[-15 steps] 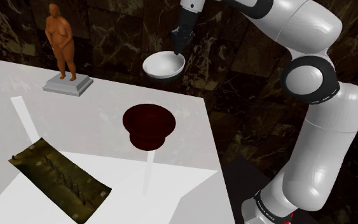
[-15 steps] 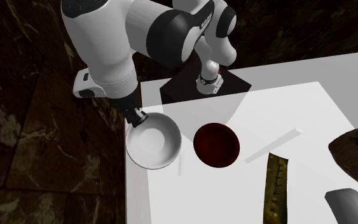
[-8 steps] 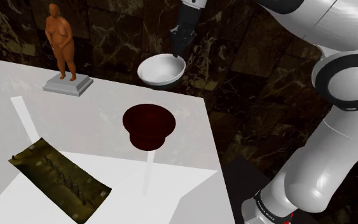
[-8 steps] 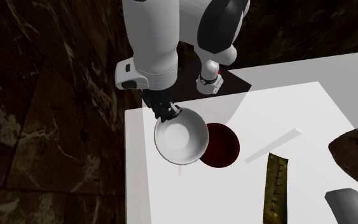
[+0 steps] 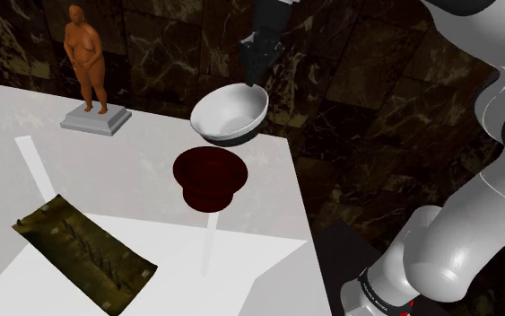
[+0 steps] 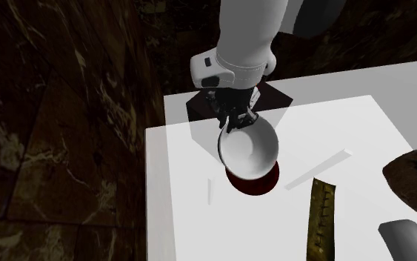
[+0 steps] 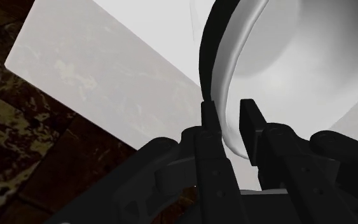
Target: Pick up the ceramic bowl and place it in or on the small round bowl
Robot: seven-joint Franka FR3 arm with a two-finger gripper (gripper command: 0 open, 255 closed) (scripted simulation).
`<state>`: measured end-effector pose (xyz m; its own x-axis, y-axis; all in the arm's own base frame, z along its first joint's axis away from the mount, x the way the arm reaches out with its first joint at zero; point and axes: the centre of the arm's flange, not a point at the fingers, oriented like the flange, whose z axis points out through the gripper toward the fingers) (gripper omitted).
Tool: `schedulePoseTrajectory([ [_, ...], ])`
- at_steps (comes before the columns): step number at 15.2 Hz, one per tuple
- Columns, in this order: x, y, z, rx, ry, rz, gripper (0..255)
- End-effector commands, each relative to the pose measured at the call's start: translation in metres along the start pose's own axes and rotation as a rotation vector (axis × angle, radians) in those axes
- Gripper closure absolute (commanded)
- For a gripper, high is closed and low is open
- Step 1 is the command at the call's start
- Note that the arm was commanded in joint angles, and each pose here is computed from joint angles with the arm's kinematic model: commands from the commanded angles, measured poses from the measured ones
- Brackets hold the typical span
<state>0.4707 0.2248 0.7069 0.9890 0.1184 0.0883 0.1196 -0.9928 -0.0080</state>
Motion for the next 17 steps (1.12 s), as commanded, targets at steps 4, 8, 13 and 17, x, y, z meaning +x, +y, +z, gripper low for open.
schedulePoseTrajectory([
  [4,-0.024,-0.026,0.001,0.0,0.0,0.001,255],
  [8,-0.026,-0.026,0.022,0.0,0.0,0.001,255],
  [13,-0.029,-0.026,0.048,0.0,0.0,0.001,255],
  [17,-0.031,-0.026,0.069,0.0,0.0,0.001,255],
])
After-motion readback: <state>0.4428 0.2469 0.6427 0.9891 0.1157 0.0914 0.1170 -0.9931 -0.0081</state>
